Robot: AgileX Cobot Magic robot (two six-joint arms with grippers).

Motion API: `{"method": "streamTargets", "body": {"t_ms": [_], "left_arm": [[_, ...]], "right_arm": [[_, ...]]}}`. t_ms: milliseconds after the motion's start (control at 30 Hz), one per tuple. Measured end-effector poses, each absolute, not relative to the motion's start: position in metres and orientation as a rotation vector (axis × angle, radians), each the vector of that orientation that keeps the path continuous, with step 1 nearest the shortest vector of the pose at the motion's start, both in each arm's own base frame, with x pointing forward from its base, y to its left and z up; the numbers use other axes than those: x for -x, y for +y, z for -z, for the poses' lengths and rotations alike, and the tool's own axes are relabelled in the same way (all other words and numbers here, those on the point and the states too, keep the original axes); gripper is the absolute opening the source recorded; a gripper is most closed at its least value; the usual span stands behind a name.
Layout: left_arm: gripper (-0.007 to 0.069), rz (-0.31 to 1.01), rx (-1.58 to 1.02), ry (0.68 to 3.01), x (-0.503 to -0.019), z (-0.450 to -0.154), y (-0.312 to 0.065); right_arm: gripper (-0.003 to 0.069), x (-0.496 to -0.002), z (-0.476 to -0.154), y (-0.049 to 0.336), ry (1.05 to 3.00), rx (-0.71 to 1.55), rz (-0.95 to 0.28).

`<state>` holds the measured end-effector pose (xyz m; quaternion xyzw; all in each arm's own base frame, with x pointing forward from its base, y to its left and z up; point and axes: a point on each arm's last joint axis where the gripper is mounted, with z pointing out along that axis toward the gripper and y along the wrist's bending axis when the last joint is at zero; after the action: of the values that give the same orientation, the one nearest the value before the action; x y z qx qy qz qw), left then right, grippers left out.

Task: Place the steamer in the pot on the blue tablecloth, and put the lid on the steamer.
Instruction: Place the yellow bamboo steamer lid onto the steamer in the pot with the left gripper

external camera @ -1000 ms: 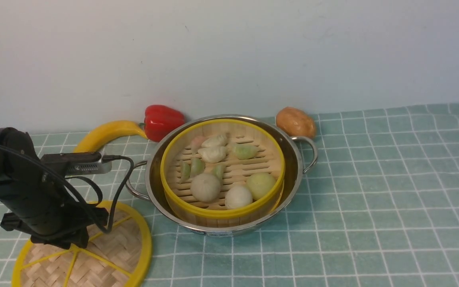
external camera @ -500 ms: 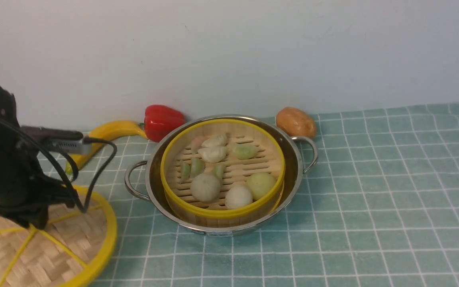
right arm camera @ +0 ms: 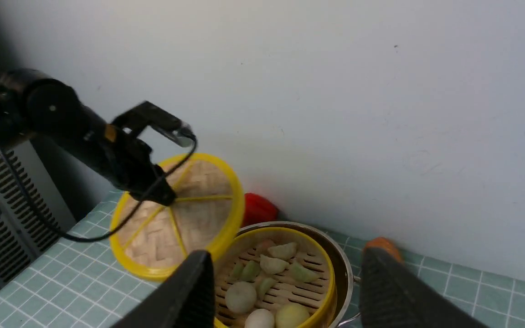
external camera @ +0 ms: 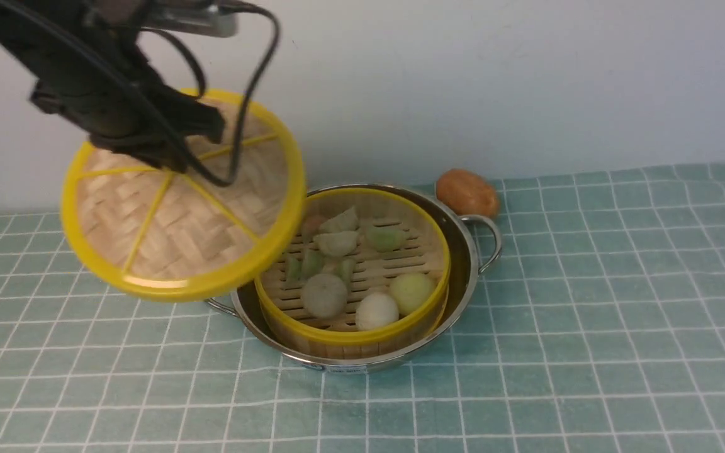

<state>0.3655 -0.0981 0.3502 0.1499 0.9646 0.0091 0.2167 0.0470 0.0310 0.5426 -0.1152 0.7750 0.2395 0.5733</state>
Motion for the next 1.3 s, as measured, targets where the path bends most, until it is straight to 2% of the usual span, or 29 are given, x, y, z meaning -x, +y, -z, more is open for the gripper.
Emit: {"method": "streamTargets", "body": {"t_ms": [33,100,200,333,400,600,1300], "left_arm": [[0.0123,-0.022,-0.439,2.677,-0.367,-0.347,-0.105],[0.0123,-0.006,-0.578,2.686,-0.374,-0.327,-0.148],[0.0123,-0.024,-0.700,2.694,-0.379,-0.306,-0.185],[0.0123,-0.091,-0.780,2.692,-0.386,-0.285,-0.213],[0.0123,-0.127,-0.778,2.700,-0.393,-0.274,-0.218],[0.0123,-0.158,-0.778,2.698,-0.399,-0.268,-0.219],[0.0123,-0.131,-0.749,2.674,-0.407,-0.263,-0.217]], "right_arm": [[0.0427,-0.047,-0.542,0.031,1.819,0.270,-0.561],[0.0427,-0.050,-0.538,0.033,1.837,0.274,-0.566],[0.0427,-0.053,-0.533,0.036,1.861,0.280,-0.581],[0.0427,-0.055,-0.530,0.038,1.878,0.282,-0.585],[0.0427,-0.055,-0.529,0.038,1.880,0.281,-0.588],[0.0427,-0.055,-0.529,0.038,1.882,0.281,-0.589],[0.0427,-0.055,-0.529,0.038,1.882,0.279,-0.591]]}}
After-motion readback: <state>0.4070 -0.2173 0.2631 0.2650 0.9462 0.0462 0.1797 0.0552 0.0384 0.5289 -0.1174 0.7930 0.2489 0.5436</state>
